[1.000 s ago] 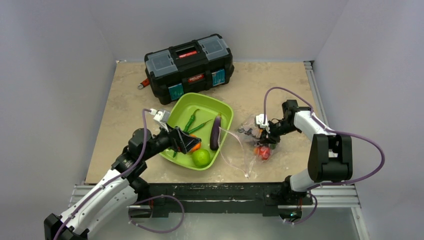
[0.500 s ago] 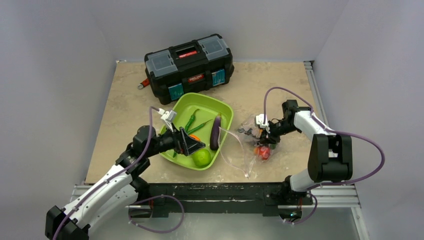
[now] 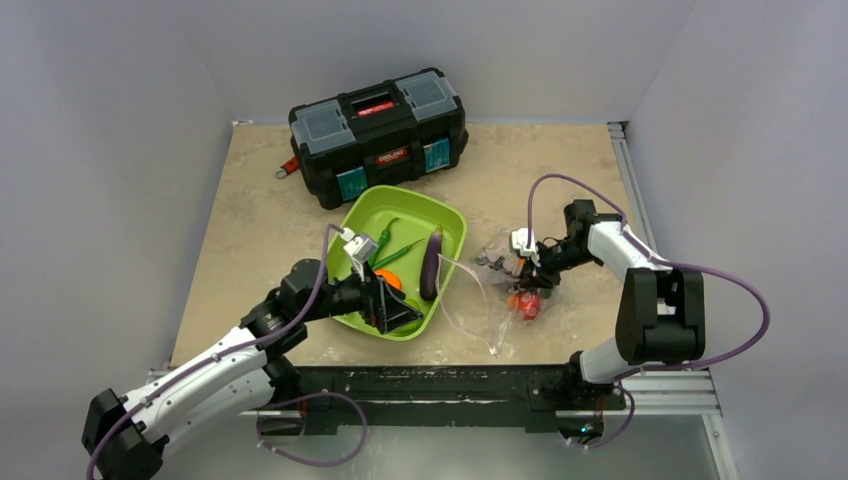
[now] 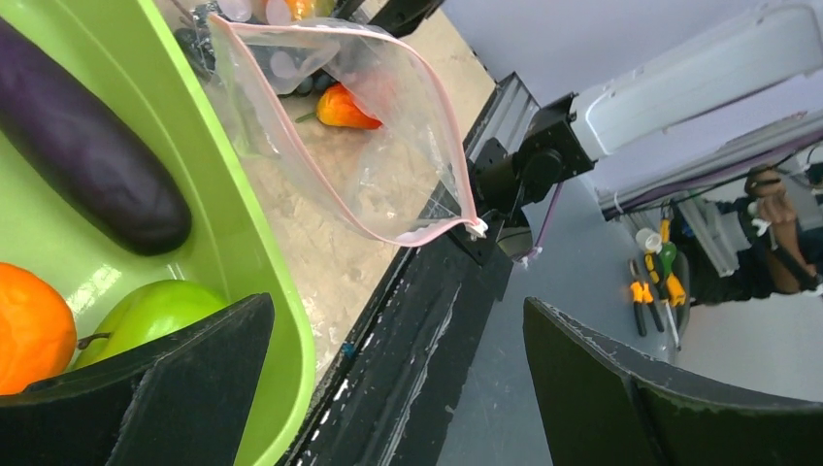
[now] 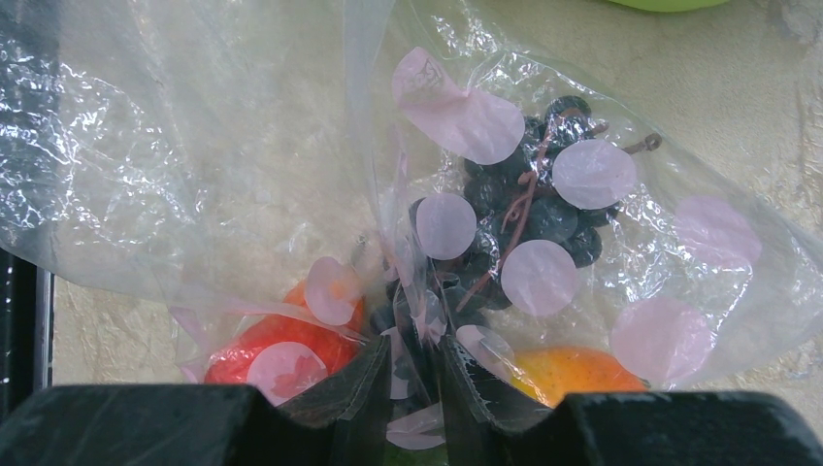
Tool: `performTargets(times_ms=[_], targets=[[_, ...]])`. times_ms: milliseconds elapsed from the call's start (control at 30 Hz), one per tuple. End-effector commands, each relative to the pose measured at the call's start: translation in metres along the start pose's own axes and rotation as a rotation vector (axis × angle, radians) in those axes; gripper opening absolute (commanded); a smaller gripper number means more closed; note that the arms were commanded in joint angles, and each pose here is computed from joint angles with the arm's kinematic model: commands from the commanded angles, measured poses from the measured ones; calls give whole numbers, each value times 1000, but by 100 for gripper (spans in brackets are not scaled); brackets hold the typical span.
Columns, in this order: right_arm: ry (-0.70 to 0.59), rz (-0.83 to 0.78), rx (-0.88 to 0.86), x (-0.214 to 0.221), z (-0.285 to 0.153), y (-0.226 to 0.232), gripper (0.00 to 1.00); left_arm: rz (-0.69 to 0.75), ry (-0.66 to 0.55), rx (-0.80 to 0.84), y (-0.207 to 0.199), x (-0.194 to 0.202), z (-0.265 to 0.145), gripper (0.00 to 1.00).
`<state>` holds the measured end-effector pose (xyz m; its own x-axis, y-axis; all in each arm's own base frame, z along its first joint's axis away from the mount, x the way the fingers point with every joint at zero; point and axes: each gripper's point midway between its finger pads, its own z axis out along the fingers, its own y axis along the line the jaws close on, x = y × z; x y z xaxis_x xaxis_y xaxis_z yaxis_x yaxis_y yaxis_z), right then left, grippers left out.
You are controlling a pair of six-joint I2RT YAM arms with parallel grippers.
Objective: Open the zip-top bag and remove the fake food
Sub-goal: Pick up the fake fruit from the zipper food storage bag.
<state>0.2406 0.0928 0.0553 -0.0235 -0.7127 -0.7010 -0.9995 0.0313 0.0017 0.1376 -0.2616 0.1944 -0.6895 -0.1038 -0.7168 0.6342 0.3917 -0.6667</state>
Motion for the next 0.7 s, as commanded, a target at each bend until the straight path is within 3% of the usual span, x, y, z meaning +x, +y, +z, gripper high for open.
performTargets(times_ms=[0,667], targets=[[-4,-12,8,-4,-5,-7,26,140,-54,48,-15,-16,2,100],[-3,-11,4,-3,-5,-6,28,254,-44,165,-36,-5,8,99]])
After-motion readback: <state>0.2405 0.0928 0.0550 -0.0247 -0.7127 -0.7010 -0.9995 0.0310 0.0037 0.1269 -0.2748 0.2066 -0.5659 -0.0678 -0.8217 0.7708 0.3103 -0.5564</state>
